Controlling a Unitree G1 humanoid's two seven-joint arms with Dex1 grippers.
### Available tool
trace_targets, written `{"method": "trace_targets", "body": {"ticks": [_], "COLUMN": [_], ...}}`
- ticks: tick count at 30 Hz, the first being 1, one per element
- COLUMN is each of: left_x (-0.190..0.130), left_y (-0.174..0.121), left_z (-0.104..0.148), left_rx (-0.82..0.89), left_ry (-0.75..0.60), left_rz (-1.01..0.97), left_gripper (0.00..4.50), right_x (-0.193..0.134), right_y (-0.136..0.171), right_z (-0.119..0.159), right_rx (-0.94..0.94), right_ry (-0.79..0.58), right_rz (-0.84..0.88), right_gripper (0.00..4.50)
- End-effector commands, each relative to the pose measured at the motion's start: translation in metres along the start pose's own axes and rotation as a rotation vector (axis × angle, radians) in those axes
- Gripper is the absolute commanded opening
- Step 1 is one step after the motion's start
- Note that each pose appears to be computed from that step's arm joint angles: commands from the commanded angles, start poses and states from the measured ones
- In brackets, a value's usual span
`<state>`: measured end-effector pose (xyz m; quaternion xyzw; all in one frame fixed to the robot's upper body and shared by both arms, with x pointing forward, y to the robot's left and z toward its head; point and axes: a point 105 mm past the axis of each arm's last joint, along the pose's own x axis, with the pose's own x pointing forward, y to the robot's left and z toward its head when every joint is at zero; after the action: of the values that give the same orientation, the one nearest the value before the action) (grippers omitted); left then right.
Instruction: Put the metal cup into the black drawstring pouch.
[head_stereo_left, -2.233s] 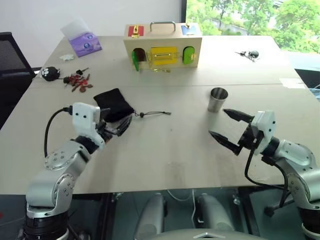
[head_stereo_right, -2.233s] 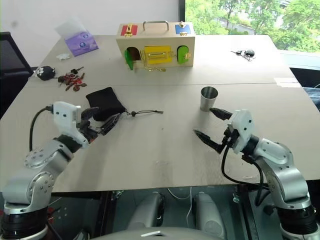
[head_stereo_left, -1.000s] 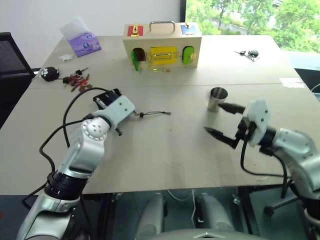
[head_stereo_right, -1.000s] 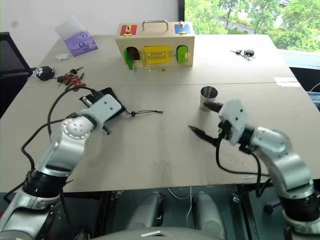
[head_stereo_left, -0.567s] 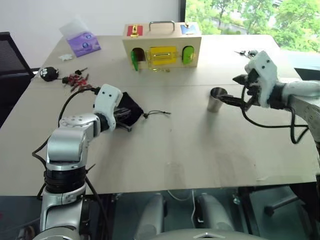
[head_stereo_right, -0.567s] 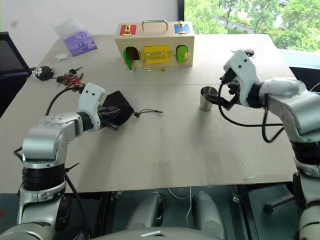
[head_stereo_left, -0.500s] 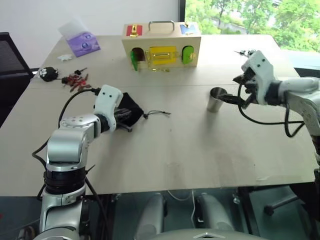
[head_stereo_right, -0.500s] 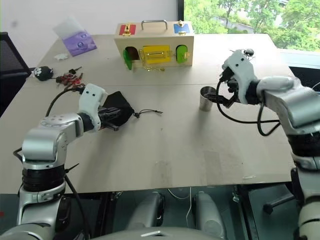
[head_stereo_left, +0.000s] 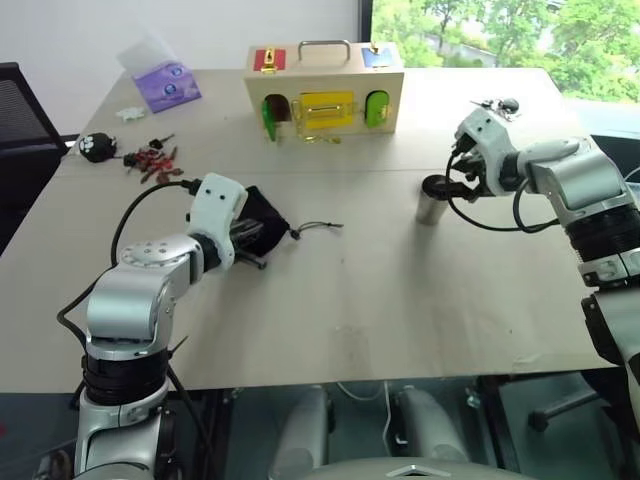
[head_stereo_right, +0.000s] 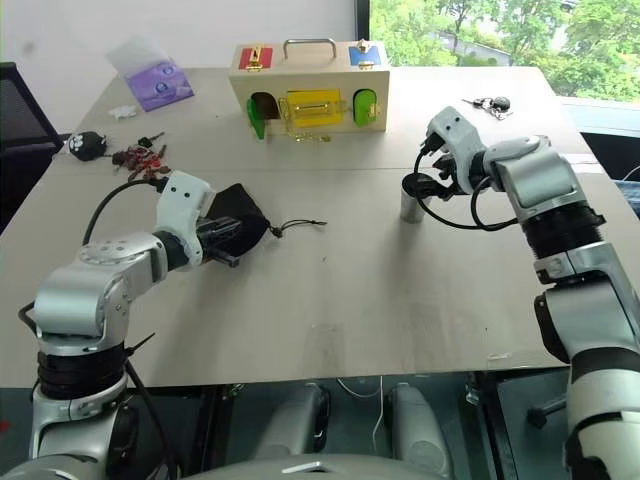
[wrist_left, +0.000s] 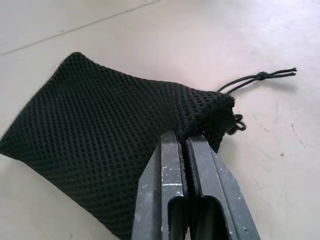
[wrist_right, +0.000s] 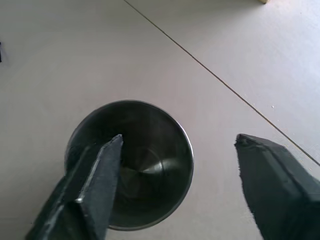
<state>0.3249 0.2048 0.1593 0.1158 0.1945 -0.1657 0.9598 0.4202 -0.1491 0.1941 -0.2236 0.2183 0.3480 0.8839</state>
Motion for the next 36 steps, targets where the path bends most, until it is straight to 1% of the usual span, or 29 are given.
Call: {"method": "trace_targets", "body": {"ticks": [1, 2, 3, 4, 5, 7, 10, 12, 14, 16, 18, 20, 23, 26, 28, 33, 36], "left_x": [-0.011, -0.012, -0.012, -0.013, -0.013, -0.013, -0.013, -0.013, -0.012, -0.01, -0.008, -0.006, -0.001, 0.002, 0.005, 0.014, 0.016], "left_y": [0.005, 0.005, 0.005, 0.005, 0.005, 0.005, 0.005, 0.005, 0.002, -0.001, -0.006, -0.009, -0.015, -0.027, -0.035, -0.041, -0.043], "left_z": [0.011, 0.012, 0.011, 0.011, 0.01, 0.009, 0.01, 0.011, 0.011, 0.011, 0.012, 0.012, 0.014, 0.016, 0.016, 0.011, 0.011], "left_rx": [0.018, 0.016, 0.013, 0.012, 0.008, -0.009, -0.043, -0.06, -0.097, -0.121, -0.158, -0.199, -0.278, -0.339, -0.381, -0.48, -0.479], "left_ry": [-0.042, -0.041, -0.04, -0.039, -0.037, -0.031, -0.027, -0.026, -0.018, -0.007, -0.005, 0.002, 0.021, 0.052, 0.074, 0.119, 0.149], "left_rz": [0.031, 0.032, 0.033, 0.033, 0.033, 0.03, 0.014, 0.004, -0.024, -0.053, -0.09, -0.119, -0.175, -0.269, -0.334, -0.423, -0.449], "left_gripper": [0.0, 0.0, 0.0, 0.0, 0.0, 0.0, 0.0, 0.0, 0.0, 0.0, 0.0, 0.0, 0.0, 0.0, 0.0, 0.0, 0.0], "right_x": [-0.005, -0.005, -0.005, -0.005, -0.007, -0.01, -0.02, -0.026, -0.038, -0.047, -0.056, -0.062, -0.064, -0.066, -0.069, -0.063, -0.051], "right_y": [-0.001, 0.0, 0.001, 0.001, 0.002, 0.004, 0.01, 0.013, 0.026, 0.041, 0.063, 0.08, 0.103, 0.126, 0.138, 0.16, 0.166], "right_z": [0.014, 0.014, 0.014, 0.014, 0.015, 0.013, 0.017, 0.017, 0.023, 0.023, 0.024, 0.022, 0.013, 0.004, 0.002, 0.006, 0.012], "right_rx": [-0.095, -0.104, -0.103, -0.101, -0.118, -0.131, -0.132, -0.125, -0.078, -0.074, -0.053, 0.013, 0.076, 0.137, 0.191, 0.256, 0.276], "right_ry": [-0.025, -0.028, -0.031, -0.033, -0.044, -0.06, -0.142, -0.163, -0.285, -0.358, -0.46, -0.527, -0.561, -0.601, -0.65, -0.721, -0.76], "right_rz": [0.018, 0.025, 0.031, 0.035, 0.038, 0.043, 0.053, 0.053, 0.107, 0.13, 0.19, 0.225, 0.236, 0.253, 0.281, 0.325, 0.343], "right_gripper": [1.82, 1.28, 0.94, 0.35, 0.04, 0.04, 0.04, 0.04, 0.04, 0.04, 0.04, 0.04, 0.04, 0.04, 0.04, 0.04, 0.04]}}
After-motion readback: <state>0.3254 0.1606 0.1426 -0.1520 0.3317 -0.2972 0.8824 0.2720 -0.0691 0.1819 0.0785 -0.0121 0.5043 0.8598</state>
